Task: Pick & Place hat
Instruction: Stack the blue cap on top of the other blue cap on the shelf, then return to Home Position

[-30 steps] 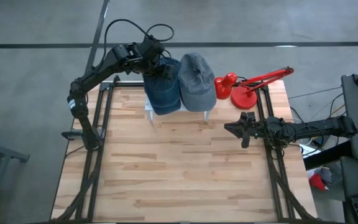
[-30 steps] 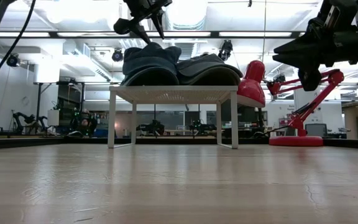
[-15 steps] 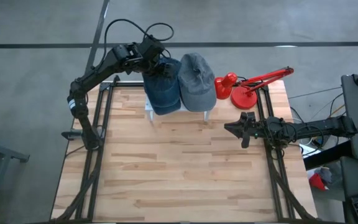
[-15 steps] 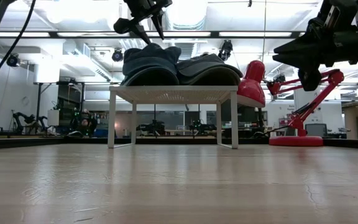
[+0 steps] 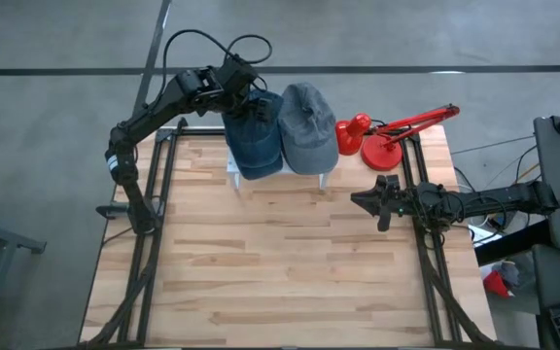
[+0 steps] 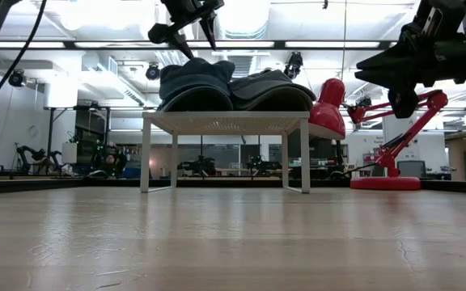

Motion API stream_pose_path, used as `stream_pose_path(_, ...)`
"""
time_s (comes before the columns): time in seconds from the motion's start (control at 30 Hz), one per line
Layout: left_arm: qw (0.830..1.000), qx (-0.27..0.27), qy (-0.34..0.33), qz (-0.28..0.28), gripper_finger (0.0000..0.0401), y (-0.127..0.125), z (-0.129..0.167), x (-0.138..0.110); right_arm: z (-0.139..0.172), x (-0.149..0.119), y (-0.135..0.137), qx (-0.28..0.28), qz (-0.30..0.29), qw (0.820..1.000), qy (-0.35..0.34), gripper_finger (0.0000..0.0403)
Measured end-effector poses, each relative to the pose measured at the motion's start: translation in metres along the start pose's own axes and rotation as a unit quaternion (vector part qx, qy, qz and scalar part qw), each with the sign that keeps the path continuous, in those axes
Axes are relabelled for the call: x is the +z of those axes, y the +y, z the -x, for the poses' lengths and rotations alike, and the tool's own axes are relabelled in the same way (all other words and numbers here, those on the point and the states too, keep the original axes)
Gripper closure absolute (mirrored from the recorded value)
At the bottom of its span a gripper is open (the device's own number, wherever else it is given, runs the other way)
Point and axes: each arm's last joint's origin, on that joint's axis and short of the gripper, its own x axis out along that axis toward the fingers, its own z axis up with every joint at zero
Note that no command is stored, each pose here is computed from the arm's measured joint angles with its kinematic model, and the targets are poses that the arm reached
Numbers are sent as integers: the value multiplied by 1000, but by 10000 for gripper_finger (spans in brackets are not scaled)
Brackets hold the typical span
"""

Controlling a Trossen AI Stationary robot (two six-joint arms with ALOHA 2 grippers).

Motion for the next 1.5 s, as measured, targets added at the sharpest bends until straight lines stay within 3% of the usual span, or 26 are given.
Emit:
stream_pose_path(0.2,1000,-4,-6,3,83,0,4,2,0,0,0,0,0,1000,0,335)
stream_pose_path(0.47,998,-42,-45,4,84,-4,29,7,0,0,0,0,0,1000,0,335)
stream_pose_path(0.67,995,-67,-74,-25,84,-7,67,-3,0,0,0,0,0,1000,0,335)
stream_pose_path(0.9,980,-119,-80,-140,84,-33,108,-41,0,0,0,-1,0,1000,1,335)
stream_pose_path(1.2,959,-88,-157,-218,84,-72,144,-107,0,-2,-1,-7,3,1000,10,335)
stream_pose_path(1.37,952,-111,-167,-230,84,-73,145,-134,0,-5,-3,-19,7,999,24,335)
stream_pose_path(1.5,949,-132,-179,-222,84,-55,138,-149,0,-6,-4,-24,10,999,29,335)
